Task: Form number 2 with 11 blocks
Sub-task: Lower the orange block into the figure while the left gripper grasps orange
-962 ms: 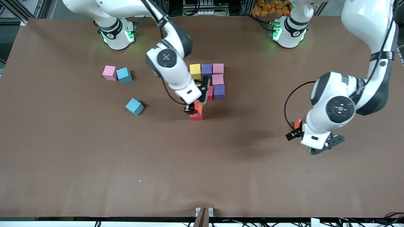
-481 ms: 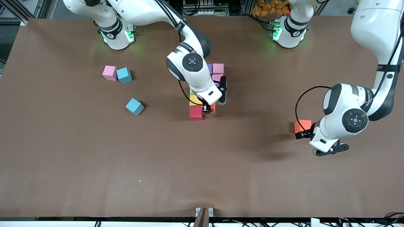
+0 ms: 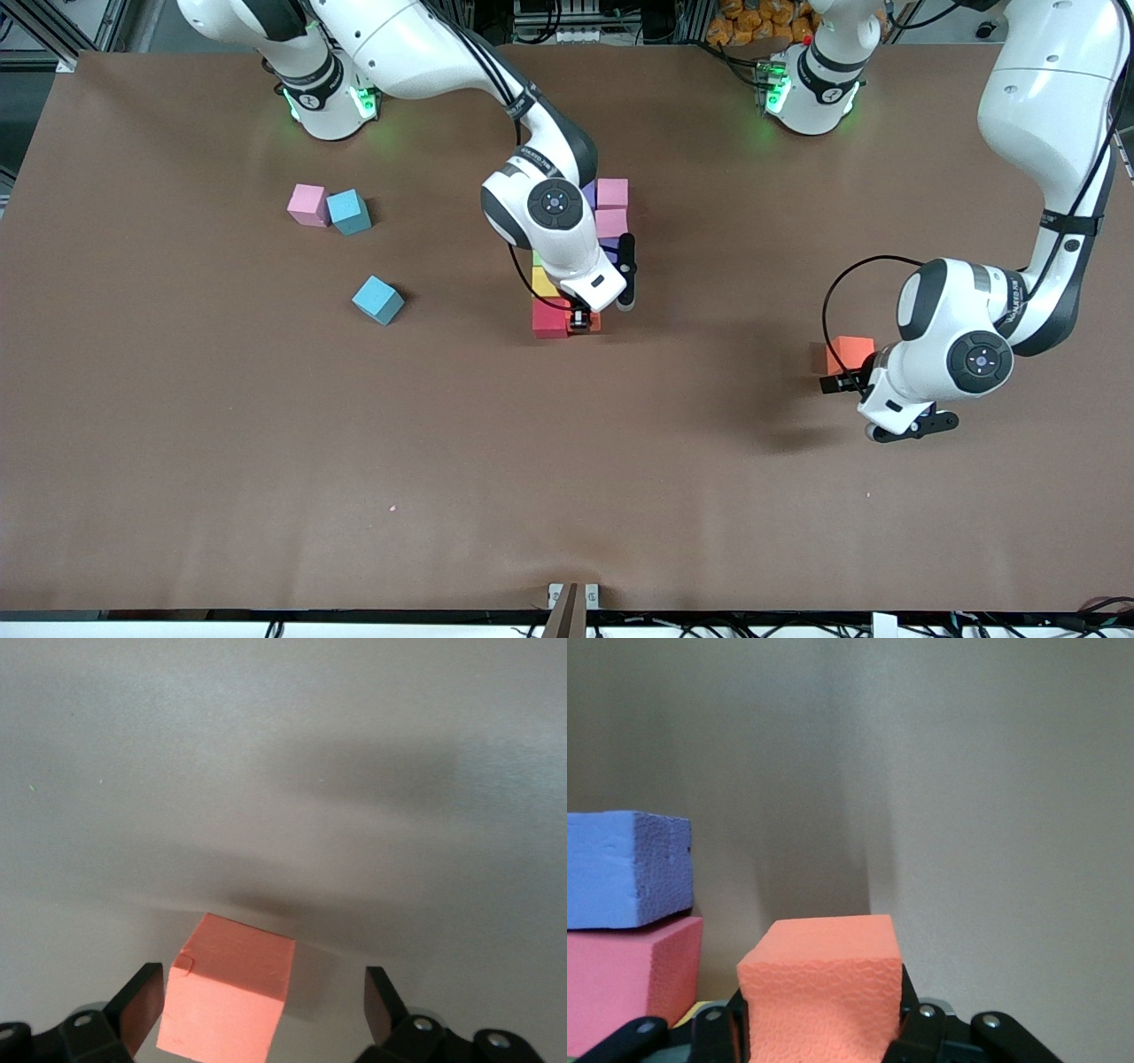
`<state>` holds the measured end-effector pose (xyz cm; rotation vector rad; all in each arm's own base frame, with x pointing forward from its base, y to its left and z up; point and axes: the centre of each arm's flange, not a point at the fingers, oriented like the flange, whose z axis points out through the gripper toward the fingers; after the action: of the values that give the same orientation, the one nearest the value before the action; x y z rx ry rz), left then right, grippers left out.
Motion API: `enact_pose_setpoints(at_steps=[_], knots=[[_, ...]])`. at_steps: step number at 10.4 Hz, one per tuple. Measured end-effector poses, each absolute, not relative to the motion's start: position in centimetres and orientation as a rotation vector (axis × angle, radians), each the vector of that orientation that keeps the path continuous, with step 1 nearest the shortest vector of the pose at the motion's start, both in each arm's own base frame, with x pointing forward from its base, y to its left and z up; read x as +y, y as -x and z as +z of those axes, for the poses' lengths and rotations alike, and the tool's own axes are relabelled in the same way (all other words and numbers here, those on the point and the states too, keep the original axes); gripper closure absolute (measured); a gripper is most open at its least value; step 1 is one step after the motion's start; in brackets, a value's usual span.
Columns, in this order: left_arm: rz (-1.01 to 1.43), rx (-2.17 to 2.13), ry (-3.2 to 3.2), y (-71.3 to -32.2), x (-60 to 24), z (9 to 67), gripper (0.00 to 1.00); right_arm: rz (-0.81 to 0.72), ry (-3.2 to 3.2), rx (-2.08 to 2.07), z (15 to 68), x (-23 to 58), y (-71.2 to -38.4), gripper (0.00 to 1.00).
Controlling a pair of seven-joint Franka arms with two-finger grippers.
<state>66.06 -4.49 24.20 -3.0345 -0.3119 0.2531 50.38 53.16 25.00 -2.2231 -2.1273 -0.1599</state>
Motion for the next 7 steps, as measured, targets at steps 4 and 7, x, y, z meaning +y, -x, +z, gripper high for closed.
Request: enact_pose_setpoints(at_steps=[4, 7], knots=[[0.313, -0.273, 3.036, -64.9, -1.7, 22.4, 0.00, -0.146, 2.213, -2.140, 24.2, 53.1, -50.3, 0.41], [0.344, -0.259, 3.035, -63.9, -1.9, 21.5, 0.00, -0.139, 2.214, -2.141, 22.8, 53.2, -50.4, 0.41]])
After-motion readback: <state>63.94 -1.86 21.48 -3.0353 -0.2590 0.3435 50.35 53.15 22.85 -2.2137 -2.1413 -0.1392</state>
